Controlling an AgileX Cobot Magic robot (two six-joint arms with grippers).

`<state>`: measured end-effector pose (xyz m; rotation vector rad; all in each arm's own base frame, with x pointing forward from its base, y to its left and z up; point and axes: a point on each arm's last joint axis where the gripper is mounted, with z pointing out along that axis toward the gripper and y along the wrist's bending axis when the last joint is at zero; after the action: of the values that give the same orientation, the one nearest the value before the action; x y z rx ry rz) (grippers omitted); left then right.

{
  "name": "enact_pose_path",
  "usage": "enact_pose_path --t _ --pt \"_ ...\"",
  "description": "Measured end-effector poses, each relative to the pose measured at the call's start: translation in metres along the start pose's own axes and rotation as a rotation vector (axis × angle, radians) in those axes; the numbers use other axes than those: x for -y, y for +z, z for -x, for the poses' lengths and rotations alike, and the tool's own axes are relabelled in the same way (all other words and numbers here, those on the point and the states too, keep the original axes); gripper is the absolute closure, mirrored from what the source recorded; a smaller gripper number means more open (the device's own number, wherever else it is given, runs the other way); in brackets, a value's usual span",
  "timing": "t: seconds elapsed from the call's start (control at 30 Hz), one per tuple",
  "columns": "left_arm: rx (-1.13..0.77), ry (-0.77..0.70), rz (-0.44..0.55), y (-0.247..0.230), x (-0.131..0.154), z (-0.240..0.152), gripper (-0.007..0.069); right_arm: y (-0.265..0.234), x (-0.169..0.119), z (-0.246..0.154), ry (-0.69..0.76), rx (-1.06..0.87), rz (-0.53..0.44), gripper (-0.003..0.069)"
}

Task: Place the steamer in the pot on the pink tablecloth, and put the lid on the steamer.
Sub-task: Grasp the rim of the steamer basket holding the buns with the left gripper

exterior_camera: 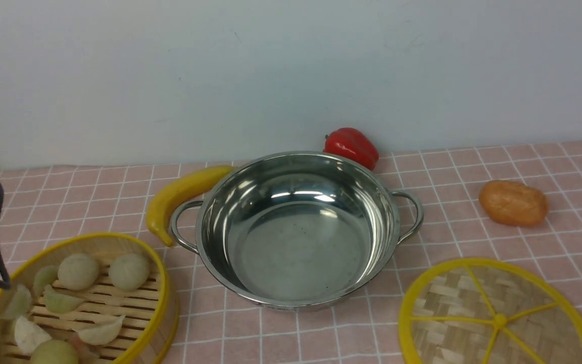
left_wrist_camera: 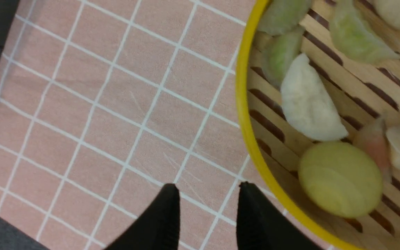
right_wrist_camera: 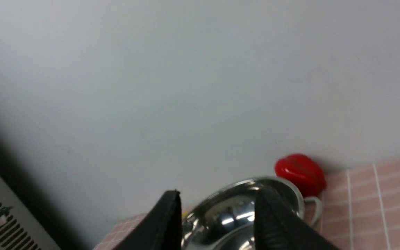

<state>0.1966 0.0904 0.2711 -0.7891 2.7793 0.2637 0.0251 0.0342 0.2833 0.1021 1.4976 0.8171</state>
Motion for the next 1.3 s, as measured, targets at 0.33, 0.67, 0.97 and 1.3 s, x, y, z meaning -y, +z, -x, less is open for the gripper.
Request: enact_pose_path --t 0.33,0.67,0.97,1.3 --pt "0.061 -0.047 -0.237 0.03 -0.007 0.026 0.0406 -0.001 -0.037 0.02 -0.099 -0.187 0.126 0.0356" --pt "-0.071 0.0 -0.257 0.069 -0.001 0.032 0.0393 0.009 -0.032 0.018 -0.13 -0.256 0.111 0.0356" --pt "-0.184 -0.008 -0.251 0.113 0.004 0.034 0.0393 0.009 -0.032 0.018 -0.13 -0.255 0.112 0.0356" --pt "-0.228 -0.025 -0.251 0.135 0.007 0.035 0.0543 0.009 -0.033 0.018 -0.127 -0.255 0.115 0.0356"
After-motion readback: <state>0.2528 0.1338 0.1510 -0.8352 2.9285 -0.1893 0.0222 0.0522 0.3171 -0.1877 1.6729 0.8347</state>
